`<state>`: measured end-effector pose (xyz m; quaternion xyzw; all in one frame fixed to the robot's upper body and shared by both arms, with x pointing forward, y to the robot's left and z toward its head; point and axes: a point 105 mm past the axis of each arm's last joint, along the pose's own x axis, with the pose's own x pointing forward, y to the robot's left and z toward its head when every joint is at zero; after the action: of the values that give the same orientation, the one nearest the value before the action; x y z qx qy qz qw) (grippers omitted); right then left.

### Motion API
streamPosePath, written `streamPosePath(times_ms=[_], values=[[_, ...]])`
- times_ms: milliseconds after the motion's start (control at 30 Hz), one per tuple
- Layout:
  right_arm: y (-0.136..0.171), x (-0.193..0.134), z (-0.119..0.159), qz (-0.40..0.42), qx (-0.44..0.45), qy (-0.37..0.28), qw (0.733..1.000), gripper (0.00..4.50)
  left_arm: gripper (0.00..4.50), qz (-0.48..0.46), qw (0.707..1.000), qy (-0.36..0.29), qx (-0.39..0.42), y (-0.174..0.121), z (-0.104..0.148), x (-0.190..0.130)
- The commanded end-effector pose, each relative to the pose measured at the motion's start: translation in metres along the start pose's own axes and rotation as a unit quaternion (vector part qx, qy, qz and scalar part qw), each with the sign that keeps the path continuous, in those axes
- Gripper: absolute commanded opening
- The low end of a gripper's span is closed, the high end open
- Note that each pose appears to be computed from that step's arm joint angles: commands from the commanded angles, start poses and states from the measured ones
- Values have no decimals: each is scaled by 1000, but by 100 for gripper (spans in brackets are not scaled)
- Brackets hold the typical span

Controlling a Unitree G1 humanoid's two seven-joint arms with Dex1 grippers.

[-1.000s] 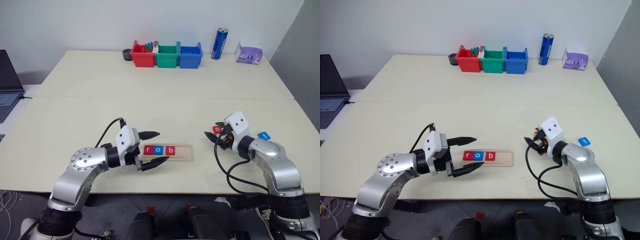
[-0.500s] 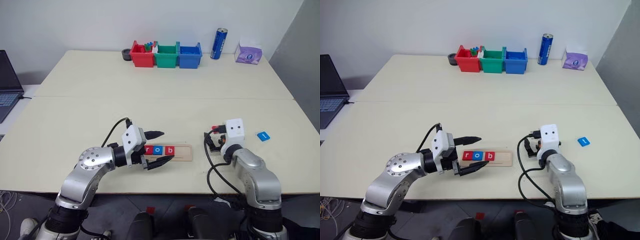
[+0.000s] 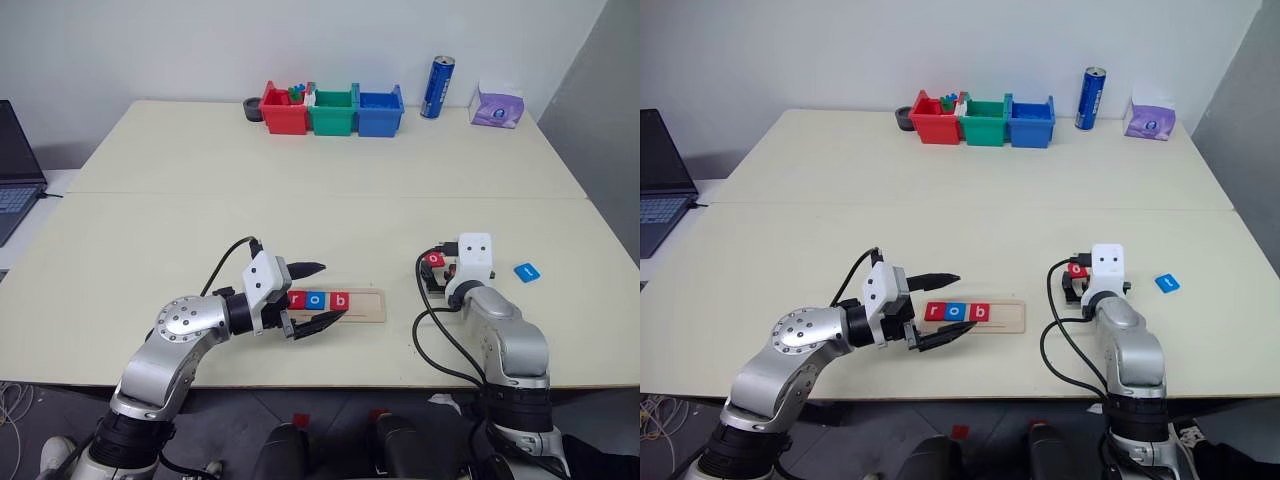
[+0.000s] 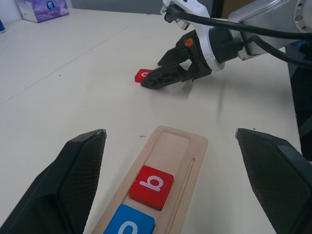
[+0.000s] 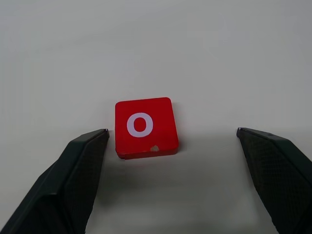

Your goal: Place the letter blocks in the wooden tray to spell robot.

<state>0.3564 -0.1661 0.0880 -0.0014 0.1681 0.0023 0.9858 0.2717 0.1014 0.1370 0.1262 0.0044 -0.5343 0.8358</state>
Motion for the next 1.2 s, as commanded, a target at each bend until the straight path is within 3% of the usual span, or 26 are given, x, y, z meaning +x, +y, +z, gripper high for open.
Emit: streamPosePath(times_ms=[33, 67, 167, 400, 667, 867, 1133, 1167, 1200], values=[[1, 7, 8, 13, 10, -13, 1000, 449, 450, -1, 999, -20, 32, 0, 15, 0], [1, 8, 9, 15, 10, -16, 1000, 449, 450, 1, 999, -22, 33, 1, 15, 1], [3, 9, 11, 27, 5, -20, 999, 387, 450, 4, 999, -24, 36, 2, 16, 1], [10, 3, 7, 43, -15, -21, 999, 143, 450, 4, 999, -22, 37, 0, 16, -1], [9, -37, -16, 55, -44, 19, 997, 144, 450, -4, 999, -17, 37, -2, 14, -4], [32, -86, -38, 123, -42, 94, 987, 144, 450, -38, 999, -8, 28, -14, 12, -10], [46, -90, -36, 152, -33, 129, 979, 144, 450, -46, 998, -9, 29, -14, 15, -7], [46, -90, -36, 153, -32, 132, 979, 219, 450, -47, 998, -9, 30, -15, 15, -7], [47, -89, -36, 156, -31, 133, 978, 247, 450, -47, 998, -9, 30, -15, 15, -7]])
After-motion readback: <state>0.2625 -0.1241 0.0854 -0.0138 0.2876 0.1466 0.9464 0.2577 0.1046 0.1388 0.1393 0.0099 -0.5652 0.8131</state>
